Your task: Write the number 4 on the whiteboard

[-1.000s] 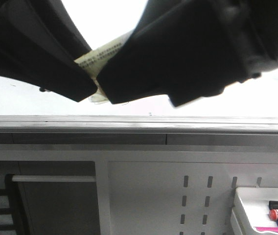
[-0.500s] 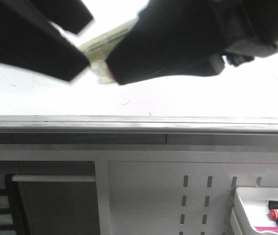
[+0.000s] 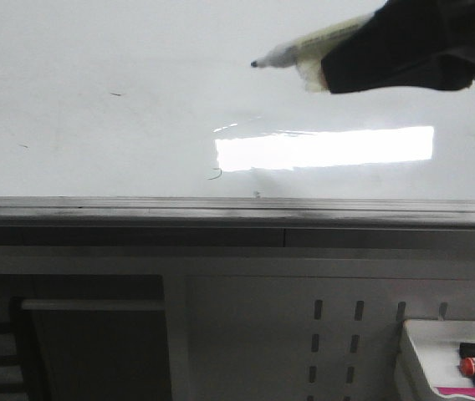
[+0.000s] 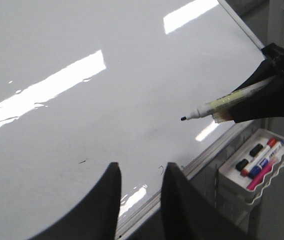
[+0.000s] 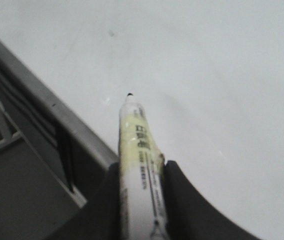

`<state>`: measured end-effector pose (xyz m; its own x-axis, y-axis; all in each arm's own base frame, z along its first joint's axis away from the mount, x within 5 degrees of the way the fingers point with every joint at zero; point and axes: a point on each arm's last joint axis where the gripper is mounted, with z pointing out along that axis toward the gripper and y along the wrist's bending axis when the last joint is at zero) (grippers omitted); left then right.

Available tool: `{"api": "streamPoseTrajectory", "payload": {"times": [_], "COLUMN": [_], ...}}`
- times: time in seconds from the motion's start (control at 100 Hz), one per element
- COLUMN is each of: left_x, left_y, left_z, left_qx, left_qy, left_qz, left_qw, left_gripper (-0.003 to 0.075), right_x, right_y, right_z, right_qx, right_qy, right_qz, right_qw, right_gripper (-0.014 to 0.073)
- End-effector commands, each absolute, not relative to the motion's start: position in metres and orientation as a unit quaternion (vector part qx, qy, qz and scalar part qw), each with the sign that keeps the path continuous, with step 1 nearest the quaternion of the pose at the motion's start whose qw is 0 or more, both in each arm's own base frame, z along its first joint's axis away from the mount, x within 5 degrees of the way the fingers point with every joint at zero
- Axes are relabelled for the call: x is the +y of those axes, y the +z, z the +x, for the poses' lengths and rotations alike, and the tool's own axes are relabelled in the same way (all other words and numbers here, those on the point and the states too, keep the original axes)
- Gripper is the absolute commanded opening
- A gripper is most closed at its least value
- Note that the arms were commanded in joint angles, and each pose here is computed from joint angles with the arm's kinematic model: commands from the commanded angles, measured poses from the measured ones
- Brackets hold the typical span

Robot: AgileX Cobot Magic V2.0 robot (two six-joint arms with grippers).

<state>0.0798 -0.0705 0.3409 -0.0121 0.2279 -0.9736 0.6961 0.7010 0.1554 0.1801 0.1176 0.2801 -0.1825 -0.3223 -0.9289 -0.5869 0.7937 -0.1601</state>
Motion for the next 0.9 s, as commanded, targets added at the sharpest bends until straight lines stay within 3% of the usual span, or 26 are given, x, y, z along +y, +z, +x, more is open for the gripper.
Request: {"api": "streamPoseTrajectory", "payload": {"times": [0.0,0.05,0.46,0.89], "left_x": [-0.060,-0.057,-0.055,-0.055], "left_y": [0.346,0.340,0.325,0.325], "left_z": [0.070,0.065,0.058,0.058], "left_qx": [0.665,0.664,0.668,0.669], "left_qy": [-0.220,-0.225,-0.253,-0.253], "left_qz": [0.273,0.267,0.249,0.250], "left_qw": [0.659,0.661,0.654,0.653], "left_gripper": [0.0043,-0.0021,-0.0020,-0.0020], "right_x": [0.113,0.110,0.119,0.122], "right_y": [0.302,0.303,0.309,0.301], "right_z": [0.192,0.200,0.254,0.261], "right_qx": [0.719,0.724,0.778,0.793], "right_qy": [0.114,0.105,0.077,0.087], "right_qz": [-0.265,-0.257,-0.245,-0.230], "right_qw": [0.632,0.631,0.573,0.557], "right_gripper": [-0.0060,-0.0060,-0.0060,-0.0042]}}
